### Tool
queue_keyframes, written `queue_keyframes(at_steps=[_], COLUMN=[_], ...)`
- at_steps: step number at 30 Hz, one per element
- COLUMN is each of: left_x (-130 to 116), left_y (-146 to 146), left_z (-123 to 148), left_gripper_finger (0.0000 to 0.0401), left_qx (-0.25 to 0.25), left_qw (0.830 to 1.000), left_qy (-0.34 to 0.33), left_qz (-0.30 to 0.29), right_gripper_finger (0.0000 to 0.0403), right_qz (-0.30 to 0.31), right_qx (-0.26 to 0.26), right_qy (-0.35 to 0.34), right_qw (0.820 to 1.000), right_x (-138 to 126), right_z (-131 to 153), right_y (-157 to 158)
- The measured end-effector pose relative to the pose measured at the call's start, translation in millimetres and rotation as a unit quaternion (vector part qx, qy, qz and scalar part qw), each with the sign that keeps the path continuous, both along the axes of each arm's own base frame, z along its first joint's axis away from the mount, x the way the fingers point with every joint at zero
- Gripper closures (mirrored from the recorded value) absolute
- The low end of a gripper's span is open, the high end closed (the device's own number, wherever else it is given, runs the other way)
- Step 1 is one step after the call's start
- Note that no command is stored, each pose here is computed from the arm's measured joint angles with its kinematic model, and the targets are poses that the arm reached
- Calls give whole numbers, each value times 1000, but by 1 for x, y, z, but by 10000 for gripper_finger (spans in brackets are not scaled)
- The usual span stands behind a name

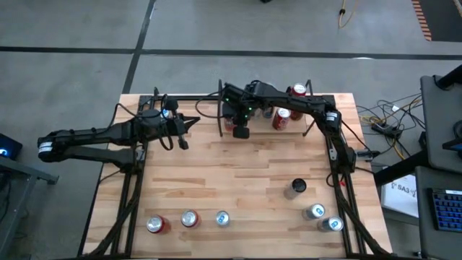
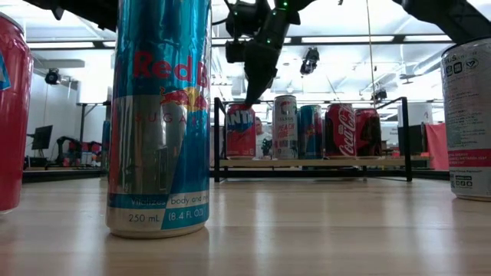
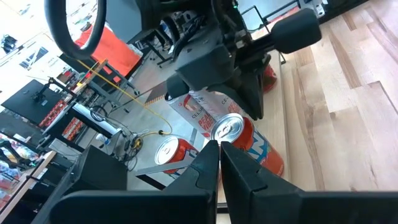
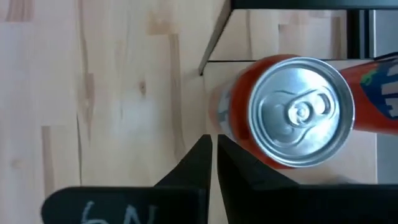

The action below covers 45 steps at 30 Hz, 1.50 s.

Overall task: Place canned beverage on shelf
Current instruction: Put the orange soda can on the shelf

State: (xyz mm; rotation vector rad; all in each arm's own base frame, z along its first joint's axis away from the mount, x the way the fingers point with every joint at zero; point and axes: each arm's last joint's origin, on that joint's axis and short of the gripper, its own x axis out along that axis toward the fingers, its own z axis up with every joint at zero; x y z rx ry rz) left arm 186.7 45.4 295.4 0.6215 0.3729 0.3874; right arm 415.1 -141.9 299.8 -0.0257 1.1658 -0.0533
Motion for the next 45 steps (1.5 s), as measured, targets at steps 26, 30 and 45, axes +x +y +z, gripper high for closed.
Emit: queue_keyframes(at_steps=[26,30,45], left_x=[0,0,0], left_y=[0,0,0], left_z=[0,0,0], left_gripper_finger=[401,401,401], left_qx=[2,2,4], left_qw=[1000,1000,1000], left_qy=[1,1,2], left_qz=[-1,-1,-1], right_gripper_finger=[390,390,390], right_qz=[-17,-40,-42], right_qx=[-50,-69,-59], right_qy=[-10,-4,-46], right_qw=[999,997,996], right_x=[5,5,11], right_z=[-11,-11,-9], right_y=[-8,-9,-12])
